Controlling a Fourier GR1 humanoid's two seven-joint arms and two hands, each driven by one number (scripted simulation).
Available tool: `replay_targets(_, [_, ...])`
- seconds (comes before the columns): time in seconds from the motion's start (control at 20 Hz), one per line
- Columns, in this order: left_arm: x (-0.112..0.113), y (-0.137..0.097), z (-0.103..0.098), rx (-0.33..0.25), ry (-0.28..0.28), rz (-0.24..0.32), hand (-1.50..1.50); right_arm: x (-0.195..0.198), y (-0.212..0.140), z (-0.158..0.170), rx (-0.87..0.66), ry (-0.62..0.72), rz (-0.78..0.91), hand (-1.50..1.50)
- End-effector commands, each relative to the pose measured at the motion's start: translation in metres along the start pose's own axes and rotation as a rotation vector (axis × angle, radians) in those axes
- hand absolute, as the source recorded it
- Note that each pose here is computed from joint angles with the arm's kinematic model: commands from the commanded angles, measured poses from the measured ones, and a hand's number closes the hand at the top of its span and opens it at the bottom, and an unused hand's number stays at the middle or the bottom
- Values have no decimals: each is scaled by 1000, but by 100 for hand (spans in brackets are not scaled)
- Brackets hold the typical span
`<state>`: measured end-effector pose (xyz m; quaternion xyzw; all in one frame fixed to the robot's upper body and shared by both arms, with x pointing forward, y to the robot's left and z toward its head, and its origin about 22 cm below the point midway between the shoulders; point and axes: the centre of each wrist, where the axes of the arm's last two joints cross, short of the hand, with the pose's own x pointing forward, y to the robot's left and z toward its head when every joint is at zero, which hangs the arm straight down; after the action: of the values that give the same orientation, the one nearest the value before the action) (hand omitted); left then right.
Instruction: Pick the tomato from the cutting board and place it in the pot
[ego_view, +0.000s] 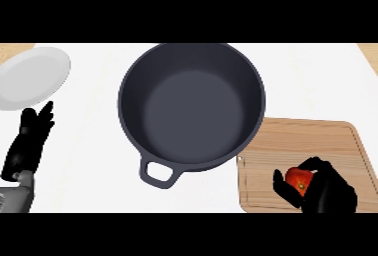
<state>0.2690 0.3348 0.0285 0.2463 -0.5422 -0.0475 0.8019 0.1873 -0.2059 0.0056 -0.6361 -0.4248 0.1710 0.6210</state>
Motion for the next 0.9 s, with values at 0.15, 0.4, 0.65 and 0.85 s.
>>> replay_targets(0.15, [9, 8, -5, 14, -3, -10, 0, -20, -61, -30, 213, -411, 219, 150])
replay_targets(0.4, [-6, -7, 6, -2, 11, -8, 0, -1, -136, -35, 59, -558, -21, 150])
replay_targets(0.65, [-7, -2, 8, -6, 20, 4, 0, 16, -200, -21, -82, -702, -285, 150])
replay_targets(0.85, [-9, -7, 7, -13, 11, 0, 0, 38, -230, -17, -138, -741, -292, 150])
